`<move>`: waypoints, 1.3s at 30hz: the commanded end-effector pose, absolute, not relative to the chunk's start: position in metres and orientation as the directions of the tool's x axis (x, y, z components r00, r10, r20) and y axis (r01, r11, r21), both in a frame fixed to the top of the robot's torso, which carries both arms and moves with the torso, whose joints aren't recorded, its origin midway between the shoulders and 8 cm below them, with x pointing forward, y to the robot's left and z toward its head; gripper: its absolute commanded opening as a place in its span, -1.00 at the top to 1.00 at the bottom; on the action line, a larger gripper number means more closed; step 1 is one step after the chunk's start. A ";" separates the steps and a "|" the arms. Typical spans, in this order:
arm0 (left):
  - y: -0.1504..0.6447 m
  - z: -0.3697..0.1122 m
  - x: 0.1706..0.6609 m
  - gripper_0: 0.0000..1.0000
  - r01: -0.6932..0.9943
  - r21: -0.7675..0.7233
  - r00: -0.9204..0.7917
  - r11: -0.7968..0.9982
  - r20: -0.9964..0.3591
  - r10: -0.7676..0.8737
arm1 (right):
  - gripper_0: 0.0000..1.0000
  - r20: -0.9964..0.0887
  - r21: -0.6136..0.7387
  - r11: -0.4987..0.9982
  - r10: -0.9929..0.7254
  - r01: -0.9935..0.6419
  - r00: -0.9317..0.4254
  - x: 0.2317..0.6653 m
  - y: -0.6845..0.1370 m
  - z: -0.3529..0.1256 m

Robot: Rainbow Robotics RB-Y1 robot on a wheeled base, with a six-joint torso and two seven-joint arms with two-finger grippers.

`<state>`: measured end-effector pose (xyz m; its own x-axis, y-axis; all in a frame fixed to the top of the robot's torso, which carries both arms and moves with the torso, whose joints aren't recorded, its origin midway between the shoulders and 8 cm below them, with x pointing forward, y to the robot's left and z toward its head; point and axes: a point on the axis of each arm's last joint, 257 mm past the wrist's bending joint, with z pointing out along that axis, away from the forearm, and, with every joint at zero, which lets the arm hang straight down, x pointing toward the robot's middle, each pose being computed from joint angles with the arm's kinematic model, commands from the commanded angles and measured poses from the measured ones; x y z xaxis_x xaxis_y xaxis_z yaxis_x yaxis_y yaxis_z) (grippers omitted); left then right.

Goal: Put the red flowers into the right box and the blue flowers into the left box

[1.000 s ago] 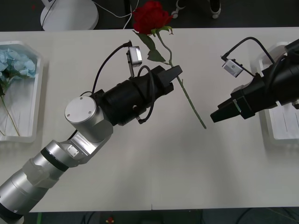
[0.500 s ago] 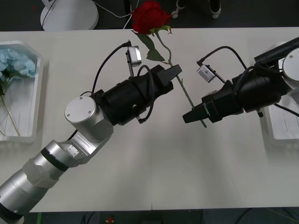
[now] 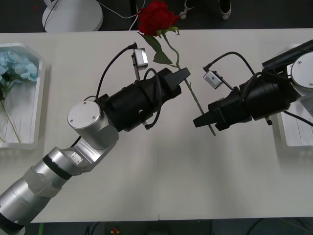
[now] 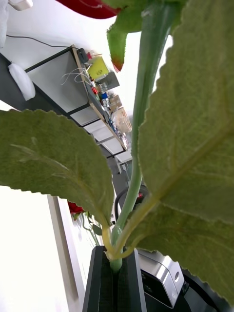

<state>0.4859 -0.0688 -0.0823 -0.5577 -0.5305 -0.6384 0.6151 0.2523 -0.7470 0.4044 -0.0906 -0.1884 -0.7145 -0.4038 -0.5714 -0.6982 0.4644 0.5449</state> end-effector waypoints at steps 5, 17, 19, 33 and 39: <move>-0.092 -0.044 0.472 1.00 0.649 -0.740 -0.565 0.174 -0.623 -0.541 | 1.00 -0.574 0.563 0.451 -0.389 -0.692 -0.721 0.399 -0.076 -0.183; -0.082 -0.050 0.475 -1.00 0.644 -0.740 -0.561 0.193 -0.629 -0.538 | 1.00 -0.568 0.561 0.465 -0.386 -0.685 -0.727 0.401 -0.081 -0.184; -0.077 -0.052 0.476 -1.00 0.646 -0.736 -0.554 0.204 -0.636 -0.538 | 1.00 -0.567 0.561 0.464 -0.387 -0.685 -0.727 0.401 -0.081 -0.184; 0.019 -0.061 0.467 -1.00 0.686 -0.626 -0.437 0.370 -0.761 -0.479 | 1.00 -0.551 0.525 0.546 -0.365 -0.652 -0.750 0.417 -0.111 -0.188; 0.064 -0.076 0.464 -1.00 0.750 -0.447 -0.354 0.487 -0.894 -0.275 | 1.00 -0.521 0.494 0.641 -0.323 -0.587 -0.790 0.437 -0.155 -0.195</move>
<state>0.4668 0.0342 -0.0831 -0.4363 -0.3821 -0.8147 0.7032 0.4202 -0.5736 0.4207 -0.1152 -0.1961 -0.7559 -0.3691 -0.5408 -0.6458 0.5563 0.5231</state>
